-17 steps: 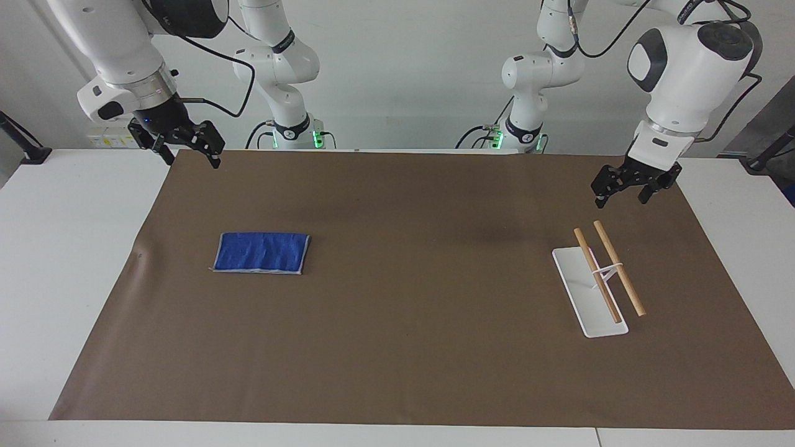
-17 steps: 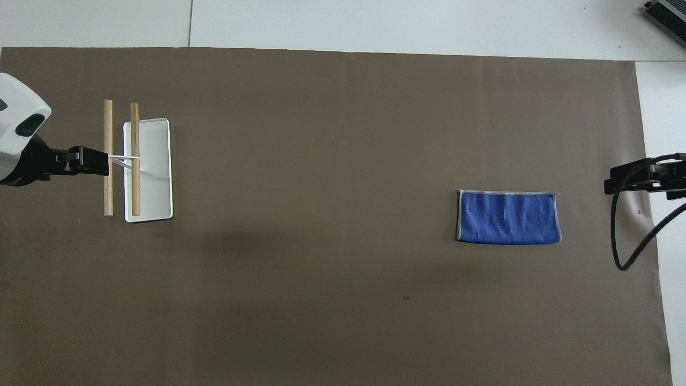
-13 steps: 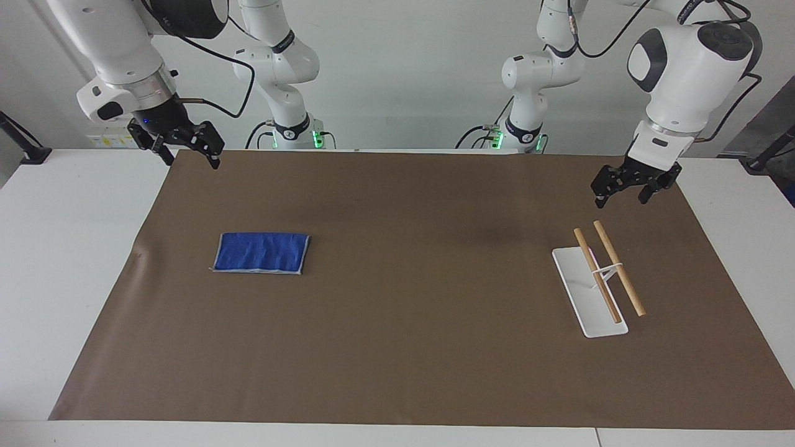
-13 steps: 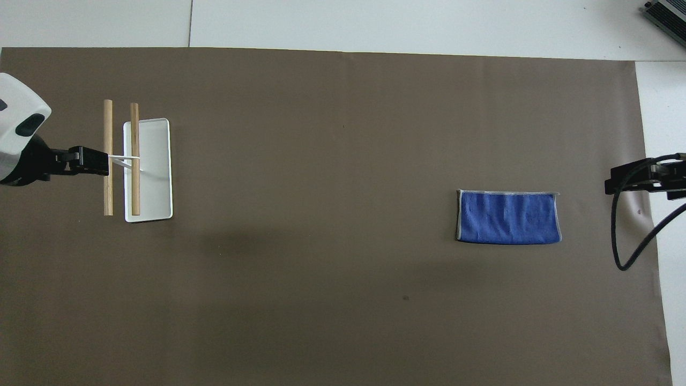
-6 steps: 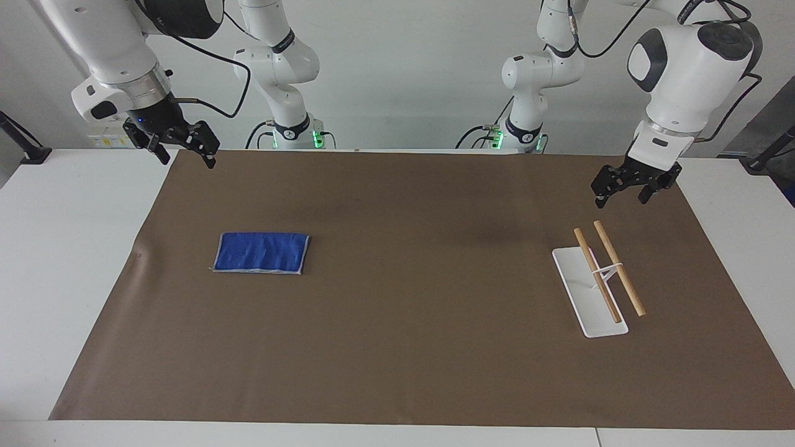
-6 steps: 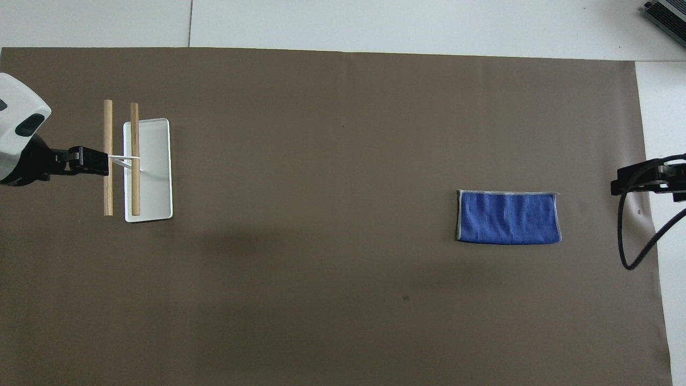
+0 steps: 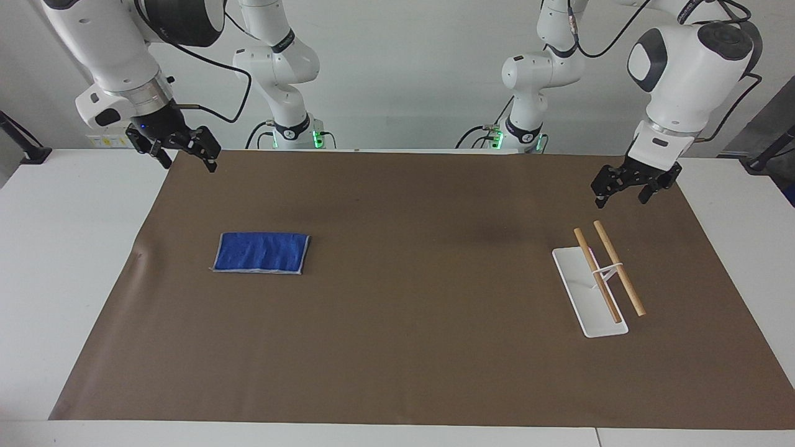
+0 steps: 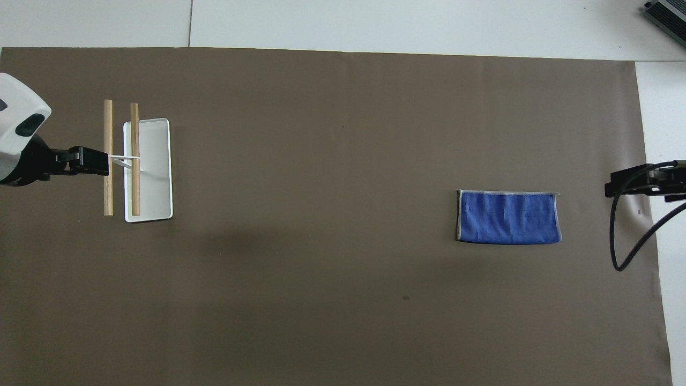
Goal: Right arm passes towel to left arm to hang
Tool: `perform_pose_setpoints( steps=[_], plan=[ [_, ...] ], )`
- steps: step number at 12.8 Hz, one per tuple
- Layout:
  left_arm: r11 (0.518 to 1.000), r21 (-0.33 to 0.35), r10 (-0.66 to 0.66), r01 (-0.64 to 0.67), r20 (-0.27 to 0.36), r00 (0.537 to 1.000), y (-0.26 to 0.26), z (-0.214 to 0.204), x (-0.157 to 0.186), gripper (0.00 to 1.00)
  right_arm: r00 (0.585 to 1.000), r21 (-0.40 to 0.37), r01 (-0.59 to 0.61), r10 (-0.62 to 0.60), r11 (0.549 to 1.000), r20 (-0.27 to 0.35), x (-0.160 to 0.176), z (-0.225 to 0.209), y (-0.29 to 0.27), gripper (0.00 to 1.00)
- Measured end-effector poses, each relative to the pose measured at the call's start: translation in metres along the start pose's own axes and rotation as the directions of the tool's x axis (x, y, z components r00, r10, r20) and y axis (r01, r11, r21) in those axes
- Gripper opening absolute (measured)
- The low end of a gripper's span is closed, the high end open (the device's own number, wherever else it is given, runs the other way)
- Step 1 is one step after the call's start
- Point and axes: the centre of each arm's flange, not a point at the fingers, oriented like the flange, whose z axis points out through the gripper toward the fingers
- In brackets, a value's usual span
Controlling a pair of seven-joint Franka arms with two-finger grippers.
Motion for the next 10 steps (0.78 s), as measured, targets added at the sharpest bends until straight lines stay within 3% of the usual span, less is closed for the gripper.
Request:
perform_pose_setpoints(
  steps=[4,10],
  plan=[
    [1.000,0.000,0.000,0.000,0.000,1.000,0.000,0.000,0.000,1.00,0.998,0.003,0.032,-0.032,0.999,-0.057,-0.006,0.092,0.001,1.00],
    [1.000,0.000,-0.001,0.001,-0.001,1.000,-0.001,0.000,0.000,1.00,0.993,-0.016,0.084,-0.085,0.996,-0.082,0.000,0.227,-0.003,1.00]
  ],
)
